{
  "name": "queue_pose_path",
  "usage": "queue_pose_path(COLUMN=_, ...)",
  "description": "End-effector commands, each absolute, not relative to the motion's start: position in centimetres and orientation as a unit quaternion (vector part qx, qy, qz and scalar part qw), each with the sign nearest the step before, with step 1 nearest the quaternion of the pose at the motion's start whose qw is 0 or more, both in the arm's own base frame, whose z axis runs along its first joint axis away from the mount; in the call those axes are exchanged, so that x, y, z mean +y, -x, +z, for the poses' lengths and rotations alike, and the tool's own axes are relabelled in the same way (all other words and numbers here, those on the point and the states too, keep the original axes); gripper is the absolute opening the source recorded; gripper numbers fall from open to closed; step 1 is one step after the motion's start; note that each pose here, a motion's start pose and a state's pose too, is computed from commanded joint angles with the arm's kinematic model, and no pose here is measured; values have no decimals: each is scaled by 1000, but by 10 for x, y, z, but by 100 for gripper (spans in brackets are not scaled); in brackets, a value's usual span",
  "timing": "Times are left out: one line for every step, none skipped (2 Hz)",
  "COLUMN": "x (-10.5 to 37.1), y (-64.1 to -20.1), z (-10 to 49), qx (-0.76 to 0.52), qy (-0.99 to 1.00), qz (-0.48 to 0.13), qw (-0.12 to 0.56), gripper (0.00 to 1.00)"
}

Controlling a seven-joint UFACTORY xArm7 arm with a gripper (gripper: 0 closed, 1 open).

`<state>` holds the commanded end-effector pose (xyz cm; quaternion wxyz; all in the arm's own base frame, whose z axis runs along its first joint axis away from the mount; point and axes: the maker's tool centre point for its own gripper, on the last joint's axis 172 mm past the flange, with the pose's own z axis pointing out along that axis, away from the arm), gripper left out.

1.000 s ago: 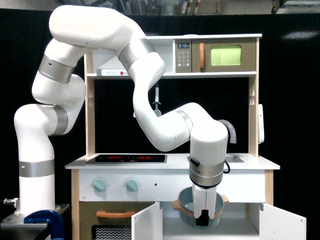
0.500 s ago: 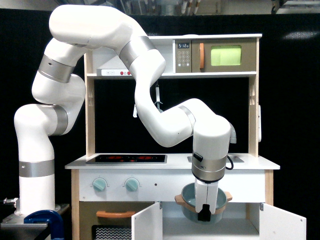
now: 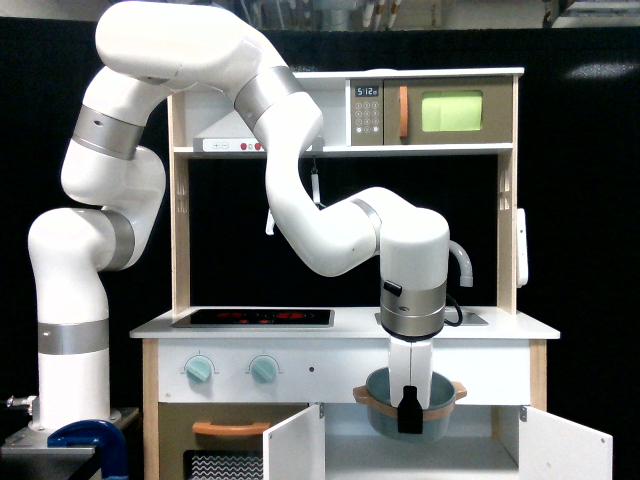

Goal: Put the bowl inside the kitchen cabinet

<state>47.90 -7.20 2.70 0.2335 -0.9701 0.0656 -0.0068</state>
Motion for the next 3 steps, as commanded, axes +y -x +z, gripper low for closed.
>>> queue_pose_path(x=-79, y=-479, z=23, qx=66, qy=970, qz=-7, qw=233, gripper=0)
queue_pose_path(x=-75, y=-474, z=-3, qx=59, qy=974, qz=23, qw=218, gripper=0)
queue_pose_path(x=-64, y=-475, z=-20, qx=48, qy=972, qz=34, qw=226, gripper=0)
